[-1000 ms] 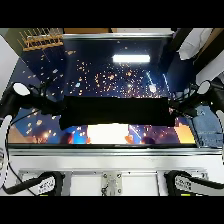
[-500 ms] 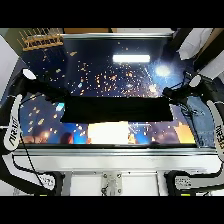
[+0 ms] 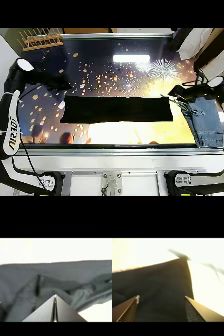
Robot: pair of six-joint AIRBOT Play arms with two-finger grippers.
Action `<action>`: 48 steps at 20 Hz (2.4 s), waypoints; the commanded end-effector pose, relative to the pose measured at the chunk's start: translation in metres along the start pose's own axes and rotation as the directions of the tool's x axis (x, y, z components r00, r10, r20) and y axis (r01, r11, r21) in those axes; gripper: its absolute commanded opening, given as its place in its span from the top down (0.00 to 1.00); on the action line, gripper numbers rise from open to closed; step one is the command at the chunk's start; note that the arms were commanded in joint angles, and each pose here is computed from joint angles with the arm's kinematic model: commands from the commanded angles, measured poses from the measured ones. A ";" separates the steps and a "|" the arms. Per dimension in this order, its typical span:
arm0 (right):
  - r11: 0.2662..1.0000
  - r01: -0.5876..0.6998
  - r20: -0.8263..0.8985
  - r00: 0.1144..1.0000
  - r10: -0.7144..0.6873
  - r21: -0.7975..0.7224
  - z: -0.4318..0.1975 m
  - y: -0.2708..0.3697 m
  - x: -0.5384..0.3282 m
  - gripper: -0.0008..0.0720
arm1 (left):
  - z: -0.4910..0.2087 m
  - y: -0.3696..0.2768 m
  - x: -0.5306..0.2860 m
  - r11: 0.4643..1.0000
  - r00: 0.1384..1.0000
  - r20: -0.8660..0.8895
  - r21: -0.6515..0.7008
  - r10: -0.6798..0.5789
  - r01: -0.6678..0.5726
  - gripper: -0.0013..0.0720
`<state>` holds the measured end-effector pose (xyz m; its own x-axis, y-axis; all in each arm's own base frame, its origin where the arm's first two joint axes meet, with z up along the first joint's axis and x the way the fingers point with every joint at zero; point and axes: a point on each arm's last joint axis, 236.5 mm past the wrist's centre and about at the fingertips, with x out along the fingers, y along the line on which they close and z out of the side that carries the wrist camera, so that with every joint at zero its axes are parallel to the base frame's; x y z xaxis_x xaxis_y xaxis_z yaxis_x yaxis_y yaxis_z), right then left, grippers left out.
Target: Fold the clothes and pants, and hang the long-sleeved shirts on hangers.
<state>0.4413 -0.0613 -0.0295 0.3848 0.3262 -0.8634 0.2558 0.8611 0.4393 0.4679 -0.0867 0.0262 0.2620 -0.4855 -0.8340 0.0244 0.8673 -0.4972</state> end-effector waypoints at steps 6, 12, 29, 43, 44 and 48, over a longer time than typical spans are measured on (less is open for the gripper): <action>0.995 -0.089 -0.236 0.967 0.096 0.038 -0.059 -0.059 0.036 0.15 | -0.087 -0.079 0.079 0.989 0.988 -0.156 0.142 -0.020 0.042 0.97; 0.968 -0.229 -0.275 0.929 0.250 0.106 -0.069 -0.014 0.076 0.15 | -0.086 -0.126 0.101 0.969 0.996 -0.077 0.239 -0.048 0.066 0.97; 0.980 -0.006 -0.155 0.988 -0.026 -0.197 -0.001 0.060 -0.068 0.97 | -0.102 -0.201 0.229 0.922 0.965 -0.255 0.356 -0.059 0.150 0.97; 0.822 -0.067 -0.104 0.995 0.009 -0.566 -0.040 0.255 -0.099 0.97 | -0.114 -0.214 0.265 0.915 0.954 -0.295 0.366 -0.056 0.167 0.97; 0.812 -0.075 -0.105 0.994 0.017 -0.579 -0.045 0.264 -0.098 0.97 | -0.108 -0.217 0.261 0.915 0.957 -0.281 0.366 -0.065 0.169 0.97; 0.790 -0.106 -0.132 0.991 0.032 -0.604 -0.065 0.288 -0.091 0.97 | -0.064 -0.213 0.225 0.920 0.978 -0.190 0.363 -0.083 0.148 0.97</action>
<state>0.4277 0.1588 0.1575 0.2789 0.3863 -0.8792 -0.3443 0.8949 0.2840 0.4398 -0.4047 -0.0922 0.0129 -0.5640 -0.8257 0.4180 0.7532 -0.5079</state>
